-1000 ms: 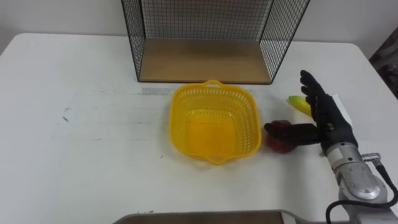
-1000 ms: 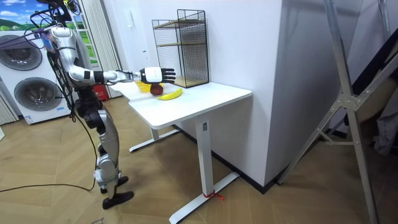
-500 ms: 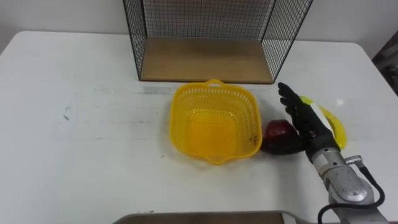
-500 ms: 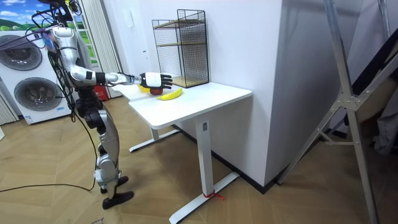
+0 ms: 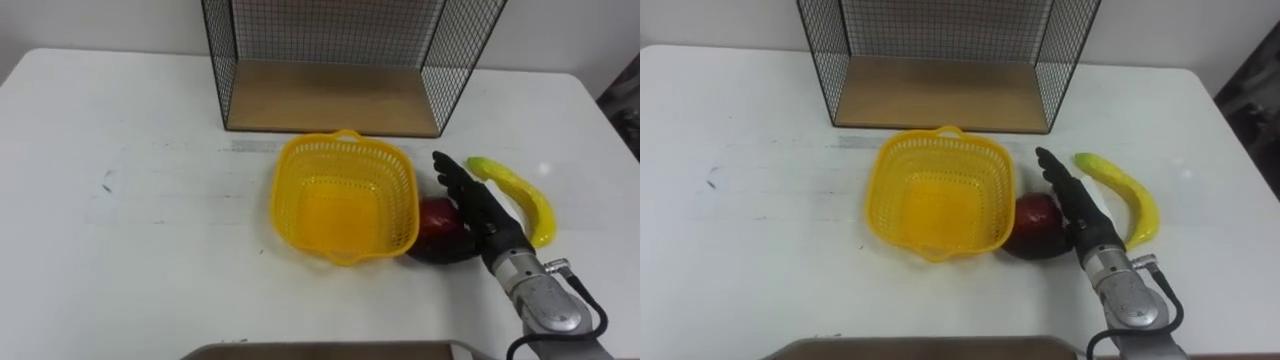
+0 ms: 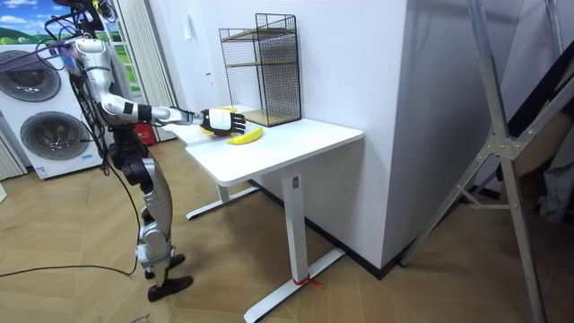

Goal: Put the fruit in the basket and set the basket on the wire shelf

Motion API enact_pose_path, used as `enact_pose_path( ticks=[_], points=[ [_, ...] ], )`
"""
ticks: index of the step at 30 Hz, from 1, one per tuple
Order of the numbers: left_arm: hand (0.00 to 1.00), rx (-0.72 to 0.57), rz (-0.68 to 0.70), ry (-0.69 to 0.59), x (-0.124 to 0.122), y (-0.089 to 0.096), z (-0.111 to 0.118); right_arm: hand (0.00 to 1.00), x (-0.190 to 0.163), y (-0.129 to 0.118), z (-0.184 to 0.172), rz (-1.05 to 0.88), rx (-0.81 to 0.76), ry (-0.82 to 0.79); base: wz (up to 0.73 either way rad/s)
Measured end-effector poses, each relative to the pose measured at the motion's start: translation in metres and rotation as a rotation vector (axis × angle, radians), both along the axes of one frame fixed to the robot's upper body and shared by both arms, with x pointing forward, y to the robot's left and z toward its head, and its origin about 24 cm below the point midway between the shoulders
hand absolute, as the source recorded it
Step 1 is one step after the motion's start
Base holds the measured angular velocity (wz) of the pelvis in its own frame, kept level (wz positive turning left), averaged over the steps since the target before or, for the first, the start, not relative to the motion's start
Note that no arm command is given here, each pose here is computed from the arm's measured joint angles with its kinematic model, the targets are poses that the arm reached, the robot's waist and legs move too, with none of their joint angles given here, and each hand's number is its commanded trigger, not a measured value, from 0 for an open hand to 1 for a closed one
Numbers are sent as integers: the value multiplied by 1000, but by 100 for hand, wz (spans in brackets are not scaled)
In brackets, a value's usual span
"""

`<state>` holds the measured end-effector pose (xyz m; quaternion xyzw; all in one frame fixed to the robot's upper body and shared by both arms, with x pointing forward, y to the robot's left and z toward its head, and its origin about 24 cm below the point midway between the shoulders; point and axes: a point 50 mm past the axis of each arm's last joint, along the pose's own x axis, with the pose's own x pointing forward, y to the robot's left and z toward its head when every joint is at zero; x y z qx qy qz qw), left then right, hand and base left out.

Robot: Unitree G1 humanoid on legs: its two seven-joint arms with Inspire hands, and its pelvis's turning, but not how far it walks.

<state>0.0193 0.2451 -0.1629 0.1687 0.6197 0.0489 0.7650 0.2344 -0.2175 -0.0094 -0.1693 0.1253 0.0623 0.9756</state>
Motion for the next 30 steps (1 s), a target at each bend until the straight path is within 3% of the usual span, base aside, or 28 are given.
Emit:
enact_pose_path(
  ticks=[9, 10, 11, 21, 30],
  points=[
    [0, -4, -5, 32, -8, 1, 0, 0, -2, -3, -8, -2, -38, 13, 3],
    [0, -4, -5, 34, -9, 1, 0, 37, -2, -3, -8, 0, -43, 12, 0],
    [0, -2, -14, 39, -9, 1, 0, 100, -2, -3, -8, 1, -44, 12, 0],
    [0, -1, -38, 62, -7, 1, -1, 100, 3, -20, -8, -105, -129, -10, 2],
    [0, 0, -36, 66, -7, 1, -1, 100, 5, -22, -10, -150, -77, -9, -2]
  ],
)
